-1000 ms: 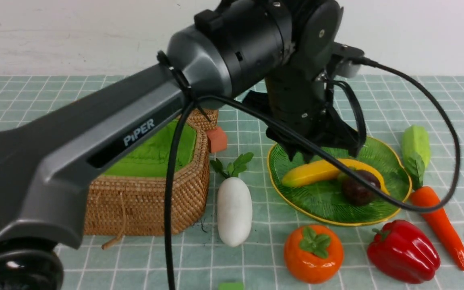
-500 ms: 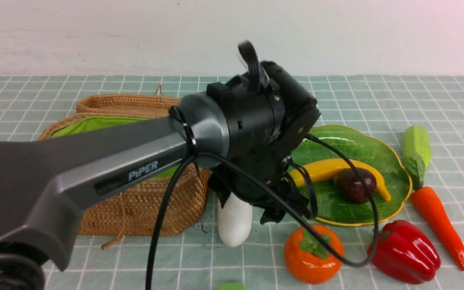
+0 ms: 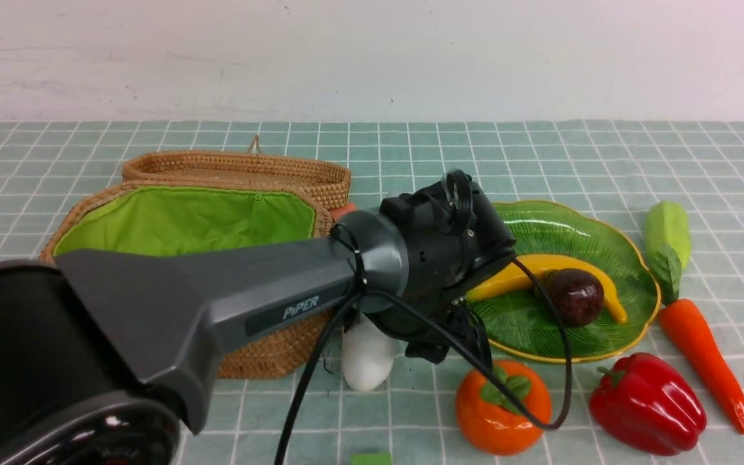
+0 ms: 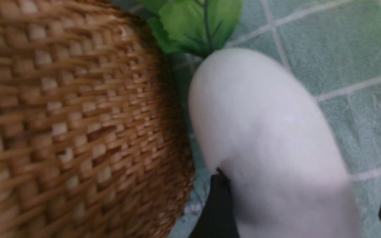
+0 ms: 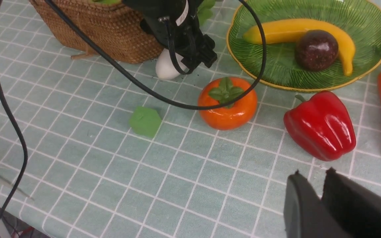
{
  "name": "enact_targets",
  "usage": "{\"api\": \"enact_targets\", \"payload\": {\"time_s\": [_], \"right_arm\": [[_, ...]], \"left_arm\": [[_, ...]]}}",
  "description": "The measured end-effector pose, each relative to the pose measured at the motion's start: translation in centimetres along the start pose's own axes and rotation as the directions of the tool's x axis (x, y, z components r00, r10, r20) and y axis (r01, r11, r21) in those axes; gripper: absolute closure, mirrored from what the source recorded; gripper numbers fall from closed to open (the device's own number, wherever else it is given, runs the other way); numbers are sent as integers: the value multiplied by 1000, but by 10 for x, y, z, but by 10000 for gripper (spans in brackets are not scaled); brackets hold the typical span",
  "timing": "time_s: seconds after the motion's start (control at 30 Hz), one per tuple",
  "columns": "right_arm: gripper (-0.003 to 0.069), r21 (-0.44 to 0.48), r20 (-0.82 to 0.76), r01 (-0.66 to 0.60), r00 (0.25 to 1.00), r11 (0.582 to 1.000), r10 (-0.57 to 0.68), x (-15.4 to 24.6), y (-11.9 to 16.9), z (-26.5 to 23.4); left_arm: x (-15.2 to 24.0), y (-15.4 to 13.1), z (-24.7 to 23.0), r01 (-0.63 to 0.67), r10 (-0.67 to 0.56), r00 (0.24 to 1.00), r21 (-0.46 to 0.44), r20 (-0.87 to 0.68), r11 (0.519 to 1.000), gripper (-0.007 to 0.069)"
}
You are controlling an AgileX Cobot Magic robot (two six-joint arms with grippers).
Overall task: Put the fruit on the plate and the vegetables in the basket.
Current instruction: Take a daikon with your left arm and place it on the basket on the left.
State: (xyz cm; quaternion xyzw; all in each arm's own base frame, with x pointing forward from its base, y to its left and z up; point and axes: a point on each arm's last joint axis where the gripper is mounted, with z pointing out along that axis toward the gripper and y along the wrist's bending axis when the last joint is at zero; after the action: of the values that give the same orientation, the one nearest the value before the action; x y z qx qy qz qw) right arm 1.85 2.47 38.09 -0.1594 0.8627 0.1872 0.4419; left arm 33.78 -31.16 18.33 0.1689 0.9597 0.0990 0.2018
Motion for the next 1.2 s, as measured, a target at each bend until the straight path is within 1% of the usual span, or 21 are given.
{"api": "enact_targets", "payload": {"time_s": [0.03, 0.13, 0.33, 0.43, 0.47, 0.63, 0.77, 0.87, 0.97, 1.0, 1.03, 1.07, 1.13, 1.2], "right_arm": [[551, 0, 0, 0, 1000, 1000, 0, 0, 0, 0], [551, -6, 0, -2, 1000, 1000, 2, 0, 1, 0], [551, -25, 1, 3, 1000, 1000, -3, 0, 2, 0], [551, -32, 1, 6, 1000, 999, -5, 0, 3, 0], [551, -38, 1, 10, 1000, 999, -10, 0, 3, 0], [551, -43, 1, 19, 1000, 999, -19, 0, 4, 0], [551, -43, 7, 27, 1000, 999, -26, -1, 4, 0], [551, -43, 23, 28, 999, 999, -27, -2, 4, 0], [551, -42, 45, 28, 999, 999, -26, -4, 4, 0], [551, -42, 47, 28, 999, 999, -26, -4, 4, 0], [551, -43, 58, 28, 998, 999, -25, -5, 4, 0], [551, -43, 60, 27, 998, 999, -25, -5, 4, 0], [551, -45, 75, 26, 997, 999, -23, -7, 4, 0], [551, -48, 77, 26, 997, 998, -22, -7, 5, 0]], "left_arm": [[1, -4, 4, 10, -9, 1000, 21, -8, 1000, 48], [4, -9, 12, 15, -14, 999, 35, -30, 999, 50], [2, -9, 10, 23, -21, 999, 42, -26, 999, 57], [2, -9, 11, 26, -25, 999, 44, -25, 999, 93], [2, -8, 12, 30, -29, 999, 46, -31, 998, 133], [3, -6, 9, 35, -33, 998, 35, -47, 999, 135], [0, 1, -12, 32, -30, 999, 48, -39, 998, 135], [-1, 11, -70, -37, 35, 999, 88, 25, 995, 135], [2, 31, -122, -145, 135, 986, 110, 96, 983, 135], [3, 34, -129, -150, 138, 984, 114, 109, 982, 135], [4, 54, -155, -210, 189, 968, 115, 168, 971, 135], [5, 57, -158, -216, 195, 965, 113, 173, 970, 135], [12, 99, -184, -279, 255, 940, 82, 226, 957, 135], [19, 137, -193, -299, 280, 931, 52, 233, 953, 135]]}}
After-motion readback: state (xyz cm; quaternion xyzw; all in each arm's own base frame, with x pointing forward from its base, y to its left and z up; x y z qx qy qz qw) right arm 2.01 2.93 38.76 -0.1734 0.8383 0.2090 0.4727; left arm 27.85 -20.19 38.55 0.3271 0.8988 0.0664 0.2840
